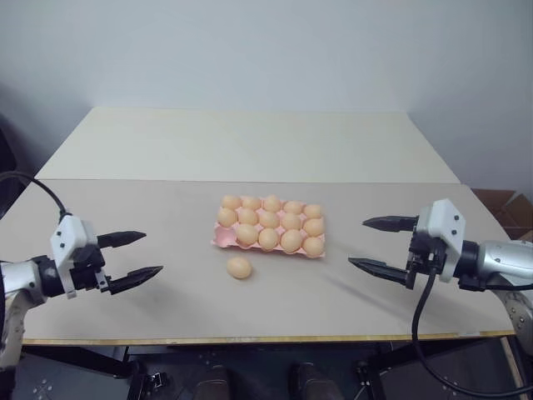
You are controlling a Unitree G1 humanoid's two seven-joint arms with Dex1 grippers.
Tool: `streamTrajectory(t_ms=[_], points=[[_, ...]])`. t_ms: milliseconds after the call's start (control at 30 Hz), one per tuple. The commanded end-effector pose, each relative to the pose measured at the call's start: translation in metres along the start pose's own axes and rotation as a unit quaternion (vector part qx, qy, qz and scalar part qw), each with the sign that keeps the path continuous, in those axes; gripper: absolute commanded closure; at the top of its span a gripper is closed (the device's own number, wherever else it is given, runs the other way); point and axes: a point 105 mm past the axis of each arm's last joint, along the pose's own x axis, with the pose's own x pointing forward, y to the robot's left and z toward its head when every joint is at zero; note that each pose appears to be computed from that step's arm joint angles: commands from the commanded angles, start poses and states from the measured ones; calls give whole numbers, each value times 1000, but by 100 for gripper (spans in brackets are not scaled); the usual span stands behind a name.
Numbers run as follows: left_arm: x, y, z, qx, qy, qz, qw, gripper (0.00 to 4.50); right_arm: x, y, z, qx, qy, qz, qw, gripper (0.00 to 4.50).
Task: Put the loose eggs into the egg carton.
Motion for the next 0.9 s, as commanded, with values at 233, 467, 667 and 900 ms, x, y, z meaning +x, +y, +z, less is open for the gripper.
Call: streamTrajectory(t_ms=[233,467,667,900], points=[[-6,-10,21,2,-17,20,1000,5,-7,-7,8,-25,-6,8,1000,0],[-8,-11,25,-6,-14,16,1000,5,-4,-7,9,-27,-8,12,1000,0],[-2,-16,29,-3,-15,-3,1000,5,-3,-6,8,-26,-6,15,1000,0],[30,-49,30,8,-17,-98,995,5,-4,-2,11,-28,-1,27,999,0]])
